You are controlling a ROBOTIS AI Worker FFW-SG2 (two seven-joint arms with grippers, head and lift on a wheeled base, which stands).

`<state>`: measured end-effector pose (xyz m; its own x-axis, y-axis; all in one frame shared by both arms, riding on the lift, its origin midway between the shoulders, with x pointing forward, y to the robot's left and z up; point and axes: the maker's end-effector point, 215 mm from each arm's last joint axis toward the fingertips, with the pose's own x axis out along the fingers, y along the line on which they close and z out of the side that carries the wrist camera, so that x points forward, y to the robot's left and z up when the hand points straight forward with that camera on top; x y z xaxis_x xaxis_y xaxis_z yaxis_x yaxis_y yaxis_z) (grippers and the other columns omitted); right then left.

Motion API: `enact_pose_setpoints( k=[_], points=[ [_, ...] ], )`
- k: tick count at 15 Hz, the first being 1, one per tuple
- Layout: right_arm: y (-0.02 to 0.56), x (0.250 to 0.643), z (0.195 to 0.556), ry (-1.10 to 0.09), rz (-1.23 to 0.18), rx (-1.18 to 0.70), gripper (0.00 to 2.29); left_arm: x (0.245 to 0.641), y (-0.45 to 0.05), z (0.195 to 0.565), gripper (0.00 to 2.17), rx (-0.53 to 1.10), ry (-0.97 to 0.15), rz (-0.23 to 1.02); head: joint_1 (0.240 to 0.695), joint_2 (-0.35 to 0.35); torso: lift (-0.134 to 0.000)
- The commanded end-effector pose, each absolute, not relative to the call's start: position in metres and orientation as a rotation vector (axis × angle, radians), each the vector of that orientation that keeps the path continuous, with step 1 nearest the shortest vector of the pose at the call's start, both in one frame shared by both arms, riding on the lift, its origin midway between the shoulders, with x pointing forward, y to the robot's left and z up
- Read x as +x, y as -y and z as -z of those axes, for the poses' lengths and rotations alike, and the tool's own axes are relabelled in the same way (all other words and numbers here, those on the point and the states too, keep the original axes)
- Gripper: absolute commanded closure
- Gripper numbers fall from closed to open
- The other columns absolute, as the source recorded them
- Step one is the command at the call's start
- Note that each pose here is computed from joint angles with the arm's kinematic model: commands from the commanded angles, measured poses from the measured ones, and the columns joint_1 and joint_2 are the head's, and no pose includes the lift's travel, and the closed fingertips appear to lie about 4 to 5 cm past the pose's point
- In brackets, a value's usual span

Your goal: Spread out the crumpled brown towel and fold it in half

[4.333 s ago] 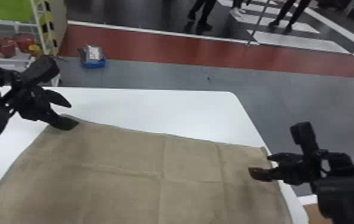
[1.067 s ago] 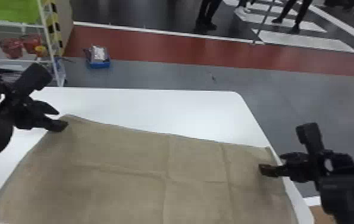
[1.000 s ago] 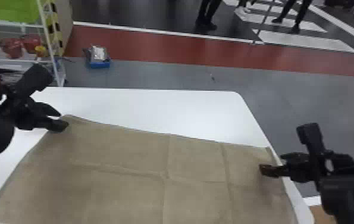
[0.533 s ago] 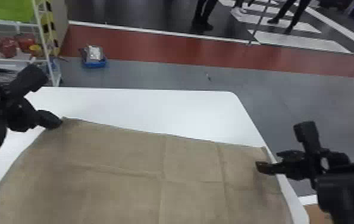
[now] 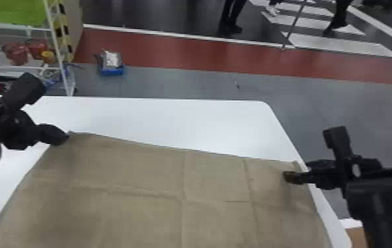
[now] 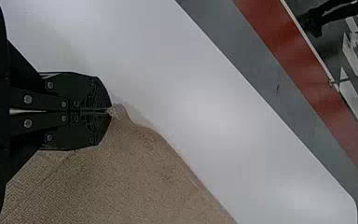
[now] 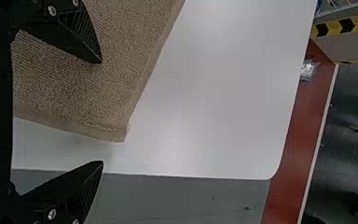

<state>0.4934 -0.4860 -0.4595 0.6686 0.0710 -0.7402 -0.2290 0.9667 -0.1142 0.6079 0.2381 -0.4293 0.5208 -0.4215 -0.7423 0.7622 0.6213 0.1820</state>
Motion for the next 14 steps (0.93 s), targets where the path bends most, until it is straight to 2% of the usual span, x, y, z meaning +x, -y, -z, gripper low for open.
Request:
enact_pose_setpoints(
  k=[1,6,13,14],
  points=[
    [0.497,0.498,0.451,-0.811,-0.156,-0.191,0.13,0.608,-0.239,0.429,1.55,0.537,-0.716,0.749,0.695,-0.242,-0.123],
    [0.509,0.496,0.466,-0.848,-0.149,-0.195,0.24,0.614,-0.240,0.421,1.55,0.547,-0.703,0.741,0.695,-0.259,-0.123],
    [0.495,0.512,0.460,-0.826,-0.176,-0.186,0.36,0.612,-0.243,0.422,1.55,0.549,-0.704,0.747,0.695,-0.248,-0.123],
    [0.491,0.515,0.459,-0.824,-0.181,-0.190,0.45,0.612,-0.243,0.422,1.55,0.549,-0.704,0.747,0.695,-0.243,-0.123]
  ],
)
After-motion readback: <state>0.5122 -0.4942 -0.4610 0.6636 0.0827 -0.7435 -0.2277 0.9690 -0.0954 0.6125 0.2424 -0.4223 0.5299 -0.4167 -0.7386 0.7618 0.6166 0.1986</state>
